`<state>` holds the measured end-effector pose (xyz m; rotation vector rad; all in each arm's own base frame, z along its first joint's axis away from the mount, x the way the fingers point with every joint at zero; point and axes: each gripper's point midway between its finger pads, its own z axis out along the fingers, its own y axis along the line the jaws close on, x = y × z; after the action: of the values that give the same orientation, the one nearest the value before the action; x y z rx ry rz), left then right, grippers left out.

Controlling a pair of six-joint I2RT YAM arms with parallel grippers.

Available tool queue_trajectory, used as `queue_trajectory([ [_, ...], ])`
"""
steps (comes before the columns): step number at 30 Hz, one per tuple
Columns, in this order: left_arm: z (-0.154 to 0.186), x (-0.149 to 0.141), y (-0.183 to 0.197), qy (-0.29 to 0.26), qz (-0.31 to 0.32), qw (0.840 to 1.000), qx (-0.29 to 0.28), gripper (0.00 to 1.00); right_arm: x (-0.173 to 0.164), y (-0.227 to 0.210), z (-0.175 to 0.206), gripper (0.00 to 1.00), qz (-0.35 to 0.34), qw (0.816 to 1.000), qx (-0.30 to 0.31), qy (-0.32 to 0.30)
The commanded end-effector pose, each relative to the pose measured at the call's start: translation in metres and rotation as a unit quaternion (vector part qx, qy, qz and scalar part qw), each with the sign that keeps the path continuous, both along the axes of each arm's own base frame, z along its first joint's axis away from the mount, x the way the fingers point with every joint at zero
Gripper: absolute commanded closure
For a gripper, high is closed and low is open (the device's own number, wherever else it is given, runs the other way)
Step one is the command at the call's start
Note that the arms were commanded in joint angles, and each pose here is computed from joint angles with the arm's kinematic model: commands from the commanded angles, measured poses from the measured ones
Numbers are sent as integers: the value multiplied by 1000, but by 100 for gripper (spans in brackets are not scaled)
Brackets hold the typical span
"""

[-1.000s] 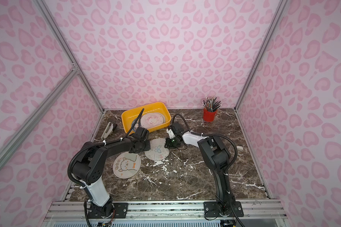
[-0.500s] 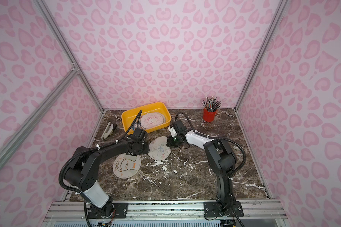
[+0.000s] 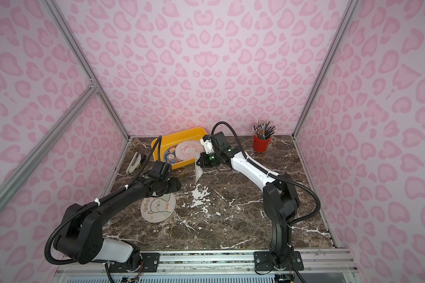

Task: Put the coasters into the storage box
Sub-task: Pick up the coaster from the center of the board, then place the coaster in the storage box.

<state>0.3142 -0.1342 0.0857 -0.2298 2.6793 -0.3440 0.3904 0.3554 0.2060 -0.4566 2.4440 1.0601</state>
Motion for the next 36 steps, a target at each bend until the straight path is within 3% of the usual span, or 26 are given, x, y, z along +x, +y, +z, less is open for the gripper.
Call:
queue_trajectory([
  [1,1,-11,8,9,4,1000,1,24,9,11,12,100,12,1000,10,-11],
  [11,3,-33,28,11,23,1000,5,14,69,61,40,100,32,996,41,-66],
  [24,-4,-42,38,21,31,999,11,11,123,103,21,100,40,984,144,-100],
  [30,-8,-41,38,27,31,999,11,10,162,79,-27,100,-3,987,148,-58],
  [36,-11,-38,38,30,31,999,12,10,196,34,-76,99,-68,991,110,-21],
])
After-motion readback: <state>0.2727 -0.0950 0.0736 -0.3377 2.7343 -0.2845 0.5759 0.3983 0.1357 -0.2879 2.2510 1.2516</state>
